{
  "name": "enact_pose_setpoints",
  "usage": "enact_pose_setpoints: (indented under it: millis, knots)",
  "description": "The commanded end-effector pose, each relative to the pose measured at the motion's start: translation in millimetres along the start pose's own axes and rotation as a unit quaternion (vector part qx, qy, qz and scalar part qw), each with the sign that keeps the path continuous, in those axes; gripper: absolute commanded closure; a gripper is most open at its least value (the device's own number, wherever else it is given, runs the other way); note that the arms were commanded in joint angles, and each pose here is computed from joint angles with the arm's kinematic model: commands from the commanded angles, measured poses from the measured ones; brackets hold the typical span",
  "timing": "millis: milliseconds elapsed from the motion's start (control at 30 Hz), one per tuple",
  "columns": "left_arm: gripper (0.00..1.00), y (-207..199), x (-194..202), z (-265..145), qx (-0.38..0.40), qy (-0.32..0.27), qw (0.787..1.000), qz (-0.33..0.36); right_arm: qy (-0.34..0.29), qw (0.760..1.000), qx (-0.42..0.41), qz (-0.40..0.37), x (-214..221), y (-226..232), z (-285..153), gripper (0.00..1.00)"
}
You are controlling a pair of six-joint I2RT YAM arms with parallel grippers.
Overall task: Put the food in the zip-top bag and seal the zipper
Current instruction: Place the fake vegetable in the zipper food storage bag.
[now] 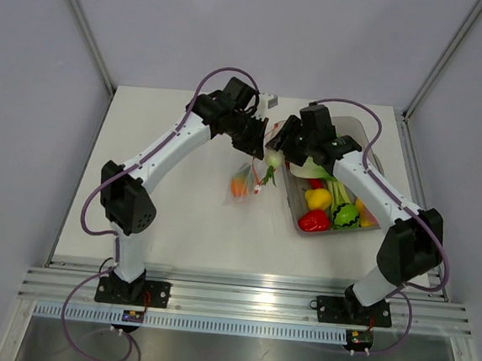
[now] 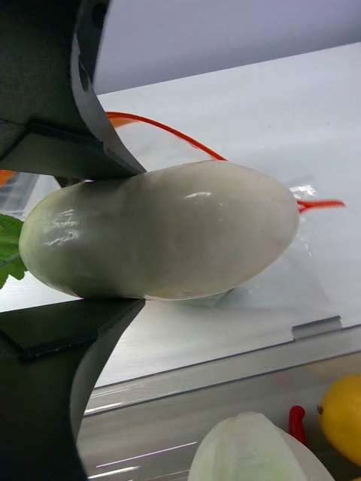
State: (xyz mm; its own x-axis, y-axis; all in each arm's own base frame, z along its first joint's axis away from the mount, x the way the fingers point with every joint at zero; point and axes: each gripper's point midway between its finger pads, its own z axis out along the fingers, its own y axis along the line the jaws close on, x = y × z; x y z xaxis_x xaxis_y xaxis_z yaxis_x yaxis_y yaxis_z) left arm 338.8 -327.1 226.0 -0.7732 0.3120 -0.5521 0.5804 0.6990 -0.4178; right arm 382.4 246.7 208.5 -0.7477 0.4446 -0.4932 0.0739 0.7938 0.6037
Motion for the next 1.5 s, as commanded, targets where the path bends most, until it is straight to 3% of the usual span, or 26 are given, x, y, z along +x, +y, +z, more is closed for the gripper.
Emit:
enact_pose_setpoints:
  millis: [0, 400, 967, 1467]
  knots:
    - [1.00, -17.3, -20.5, -23.7, 0.022, -0.044, 0.998, 0.027, -0.026, 0.999, 0.030, 0.015, -17.6, 2.9, 1.3, 0.60]
    - [1.00, -16.5, -1.7, -13.7, 0.041, -0.020, 0.998, 0.038, -0.049, 0.998, 0.017, 0.039, -33.4, 16.9, -0.9, 0.61]
    - [1.00, -23.8, -22.8, -21.7, 0.045, -0.038, 0.997, 0.046, 0.040, 0.999, 0.023, -0.002, 26.6, 6.2, 26.2, 0.60]
    - [1.00, -26.1, -25.6, -14.6, 0.059, -0.038, 0.997, 0.045, -0.010, 0.999, 0.023, -0.022, 23.8, 6.7, -27.1, 0.59]
